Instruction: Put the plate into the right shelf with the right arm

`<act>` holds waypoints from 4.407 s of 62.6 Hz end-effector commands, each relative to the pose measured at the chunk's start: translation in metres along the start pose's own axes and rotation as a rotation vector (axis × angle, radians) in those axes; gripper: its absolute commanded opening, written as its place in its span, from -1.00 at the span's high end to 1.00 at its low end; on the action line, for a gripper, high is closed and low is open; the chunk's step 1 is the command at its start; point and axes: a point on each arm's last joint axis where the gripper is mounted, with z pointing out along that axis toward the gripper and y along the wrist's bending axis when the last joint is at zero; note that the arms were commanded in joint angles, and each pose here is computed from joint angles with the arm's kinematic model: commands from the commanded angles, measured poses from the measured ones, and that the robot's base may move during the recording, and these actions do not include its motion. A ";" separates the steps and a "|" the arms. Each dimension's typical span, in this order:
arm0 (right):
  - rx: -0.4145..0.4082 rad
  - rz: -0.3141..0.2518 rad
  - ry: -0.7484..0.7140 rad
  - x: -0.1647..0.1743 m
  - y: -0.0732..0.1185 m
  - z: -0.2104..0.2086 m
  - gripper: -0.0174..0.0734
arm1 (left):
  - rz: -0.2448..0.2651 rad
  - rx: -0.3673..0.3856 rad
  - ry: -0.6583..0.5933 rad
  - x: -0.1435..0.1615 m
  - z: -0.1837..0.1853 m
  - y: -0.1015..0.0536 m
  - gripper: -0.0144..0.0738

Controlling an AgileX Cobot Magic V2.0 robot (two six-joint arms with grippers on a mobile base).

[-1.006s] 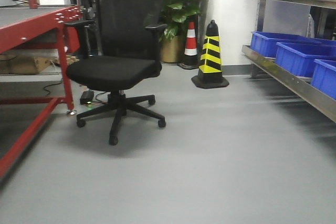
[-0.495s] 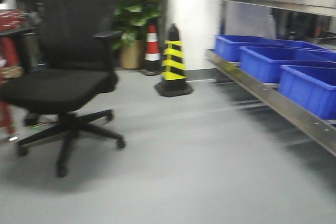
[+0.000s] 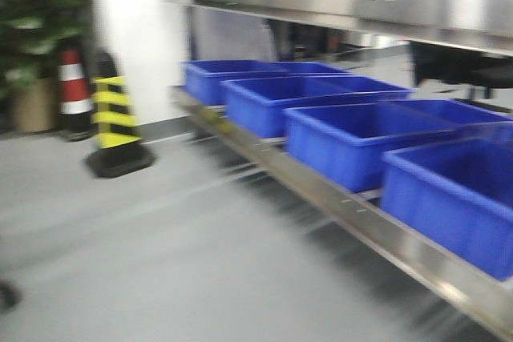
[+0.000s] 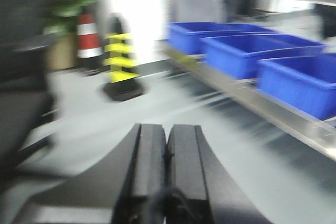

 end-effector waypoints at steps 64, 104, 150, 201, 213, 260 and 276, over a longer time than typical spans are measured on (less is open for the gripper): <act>-0.034 -0.019 -0.110 -0.016 0.004 -0.001 0.47 | -0.006 -0.014 -0.077 -0.005 -0.001 0.001 0.78; -0.034 -0.019 -0.110 -0.016 0.004 -0.001 0.47 | -0.006 -0.014 -0.077 -0.005 -0.001 0.001 0.78; -0.042 -0.019 -0.131 -0.018 0.005 -0.001 0.47 | -0.006 -0.014 -0.077 -0.005 -0.001 0.001 0.78; 0.081 -0.067 0.034 -0.138 0.020 0.146 0.47 | -0.006 -0.014 -0.077 -0.005 -0.001 0.001 0.78; 0.189 -0.081 0.089 -0.145 0.005 0.187 0.47 | -0.006 -0.014 -0.077 -0.005 -0.001 0.001 0.78; 0.283 -0.134 0.384 -0.033 -0.044 0.319 0.38 | -0.006 -0.014 -0.077 -0.005 -0.001 0.001 0.78; 0.294 -0.132 0.402 -0.034 -0.044 0.315 -0.48 | -0.006 -0.014 -0.077 -0.005 -0.001 0.001 0.78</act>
